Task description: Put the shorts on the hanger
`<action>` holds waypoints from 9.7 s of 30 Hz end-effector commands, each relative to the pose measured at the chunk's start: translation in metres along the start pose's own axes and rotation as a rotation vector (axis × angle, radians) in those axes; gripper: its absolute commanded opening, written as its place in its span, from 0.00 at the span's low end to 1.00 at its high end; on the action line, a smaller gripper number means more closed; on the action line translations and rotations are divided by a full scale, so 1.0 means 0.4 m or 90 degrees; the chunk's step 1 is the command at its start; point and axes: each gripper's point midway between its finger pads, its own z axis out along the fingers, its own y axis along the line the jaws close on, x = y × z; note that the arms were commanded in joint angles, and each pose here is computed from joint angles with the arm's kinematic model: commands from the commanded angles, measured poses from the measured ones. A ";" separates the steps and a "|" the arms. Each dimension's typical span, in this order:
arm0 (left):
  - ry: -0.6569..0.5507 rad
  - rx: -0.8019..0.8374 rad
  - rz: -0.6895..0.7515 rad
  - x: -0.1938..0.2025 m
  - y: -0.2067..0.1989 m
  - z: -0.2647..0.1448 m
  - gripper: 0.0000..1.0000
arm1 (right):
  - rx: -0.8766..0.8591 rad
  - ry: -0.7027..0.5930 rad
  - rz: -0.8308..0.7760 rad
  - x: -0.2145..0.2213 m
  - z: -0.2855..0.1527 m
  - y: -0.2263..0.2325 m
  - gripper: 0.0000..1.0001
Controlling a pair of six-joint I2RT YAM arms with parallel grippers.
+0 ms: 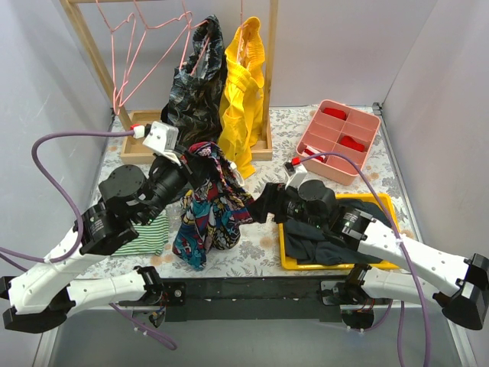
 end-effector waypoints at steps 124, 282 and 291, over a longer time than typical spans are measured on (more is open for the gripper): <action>-0.065 -0.340 0.090 -0.359 0.703 0.278 0.53 | 0.270 0.177 -0.196 -0.046 0.145 -0.344 0.01; 0.320 0.108 -0.040 0.306 0.061 -0.175 0.00 | 0.540 0.080 -0.120 -0.202 -0.094 -0.493 0.01; 0.388 0.193 -0.066 0.373 0.012 -0.197 0.00 | 0.532 0.100 -0.121 -0.227 -0.062 -0.489 0.01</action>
